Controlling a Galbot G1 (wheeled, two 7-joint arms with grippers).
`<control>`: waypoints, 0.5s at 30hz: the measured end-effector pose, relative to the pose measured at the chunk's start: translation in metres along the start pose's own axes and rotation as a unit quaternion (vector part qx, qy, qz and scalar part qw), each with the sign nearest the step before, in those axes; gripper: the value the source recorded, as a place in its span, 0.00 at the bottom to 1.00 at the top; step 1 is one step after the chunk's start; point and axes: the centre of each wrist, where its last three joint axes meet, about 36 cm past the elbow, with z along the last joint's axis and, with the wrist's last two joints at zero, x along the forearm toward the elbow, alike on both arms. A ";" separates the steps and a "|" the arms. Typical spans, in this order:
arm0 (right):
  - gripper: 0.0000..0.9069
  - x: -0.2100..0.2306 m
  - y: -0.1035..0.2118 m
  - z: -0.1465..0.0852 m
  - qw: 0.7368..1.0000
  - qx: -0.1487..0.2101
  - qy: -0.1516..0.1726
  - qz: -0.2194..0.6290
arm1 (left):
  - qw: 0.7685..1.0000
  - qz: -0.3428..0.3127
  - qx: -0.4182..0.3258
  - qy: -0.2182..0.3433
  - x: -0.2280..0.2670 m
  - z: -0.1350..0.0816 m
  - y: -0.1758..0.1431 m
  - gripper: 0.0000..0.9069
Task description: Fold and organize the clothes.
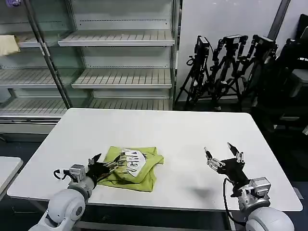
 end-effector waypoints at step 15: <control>1.00 0.001 0.000 0.001 1.000 -0.002 0.000 0.003 | 0.999 0.000 0.027 0.037 -0.003 0.019 0.004 0.02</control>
